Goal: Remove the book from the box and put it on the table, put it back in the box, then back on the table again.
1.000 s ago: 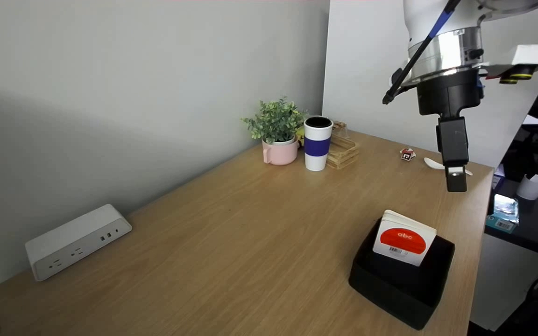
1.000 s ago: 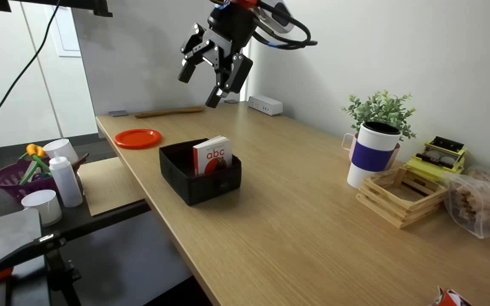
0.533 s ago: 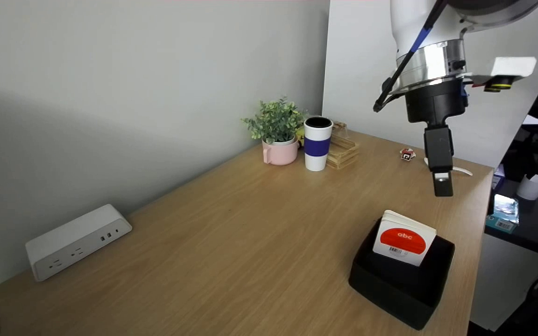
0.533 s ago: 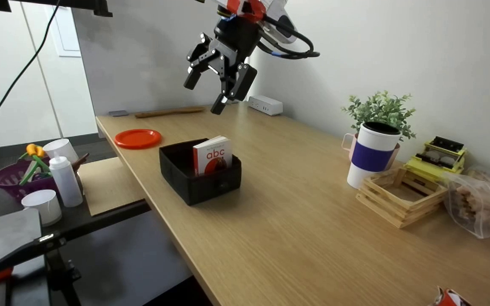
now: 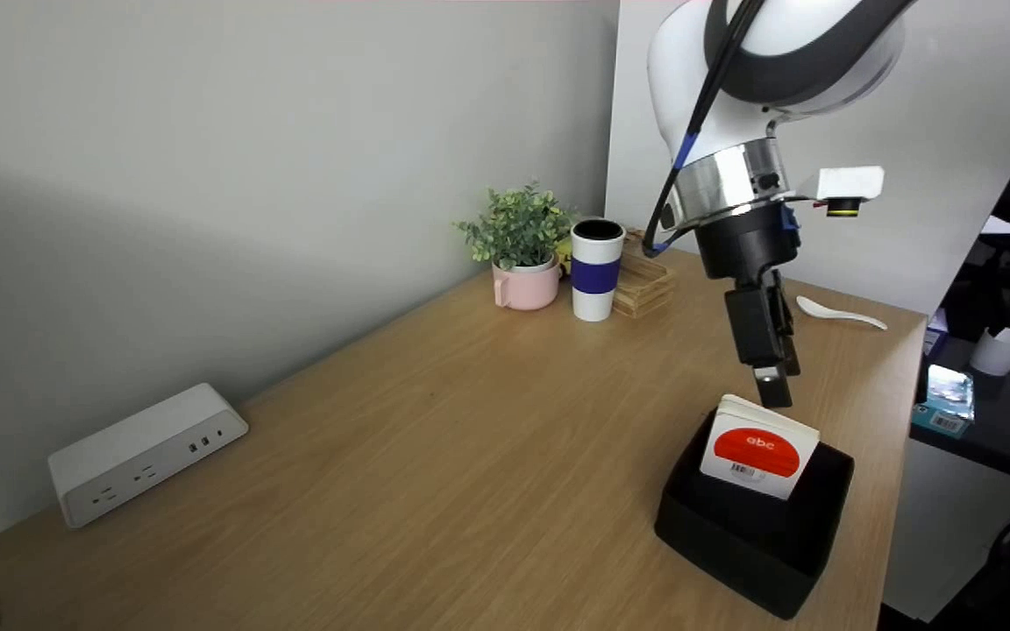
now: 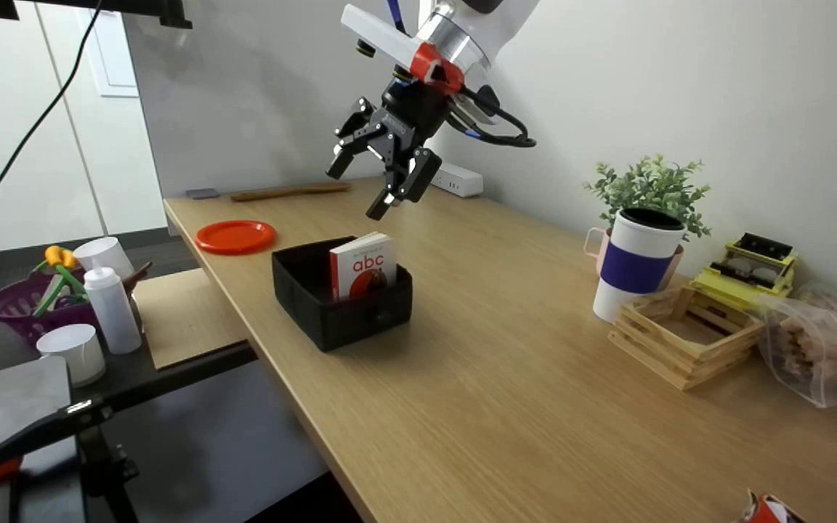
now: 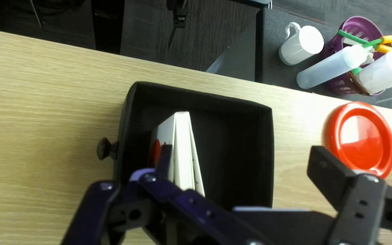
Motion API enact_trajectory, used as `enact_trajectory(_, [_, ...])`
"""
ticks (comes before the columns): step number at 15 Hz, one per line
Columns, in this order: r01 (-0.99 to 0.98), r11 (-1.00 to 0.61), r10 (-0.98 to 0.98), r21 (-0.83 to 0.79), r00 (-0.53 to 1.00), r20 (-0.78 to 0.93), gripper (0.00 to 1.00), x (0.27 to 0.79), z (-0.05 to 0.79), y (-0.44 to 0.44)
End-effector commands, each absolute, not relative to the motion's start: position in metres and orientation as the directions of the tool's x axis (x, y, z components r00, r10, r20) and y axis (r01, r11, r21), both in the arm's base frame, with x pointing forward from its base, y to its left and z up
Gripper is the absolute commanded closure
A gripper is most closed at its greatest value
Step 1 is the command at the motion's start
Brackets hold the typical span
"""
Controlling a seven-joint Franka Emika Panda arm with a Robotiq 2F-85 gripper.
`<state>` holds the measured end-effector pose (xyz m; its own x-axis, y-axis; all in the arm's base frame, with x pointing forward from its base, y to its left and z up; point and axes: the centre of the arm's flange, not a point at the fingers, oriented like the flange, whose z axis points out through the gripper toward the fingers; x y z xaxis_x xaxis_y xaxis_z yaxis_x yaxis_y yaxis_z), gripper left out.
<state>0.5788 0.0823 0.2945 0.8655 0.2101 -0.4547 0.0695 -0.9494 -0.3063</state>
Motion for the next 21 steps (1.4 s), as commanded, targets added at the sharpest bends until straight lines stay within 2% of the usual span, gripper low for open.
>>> enact_trajectory(1, [0.068,-0.949,0.211,-0.307,0.861,-0.462,0.0,0.581,0.291,0.084])
enact_trajectory(4, [0.06,-0.947,0.208,-0.316,0.863,-0.46,0.0,0.585,0.291,0.083])
enact_trajectory(10, [-0.124,-0.959,-0.006,-0.255,0.908,-0.418,0.0,0.583,0.271,0.088])
enact_trajectory(15, [-0.254,-0.954,-0.164,-0.158,0.887,-0.431,0.0,0.576,0.254,0.092])
enact_trajectory(21, [-0.321,-0.942,-0.24,-0.099,0.851,-0.468,0.0,0.566,0.242,0.089])
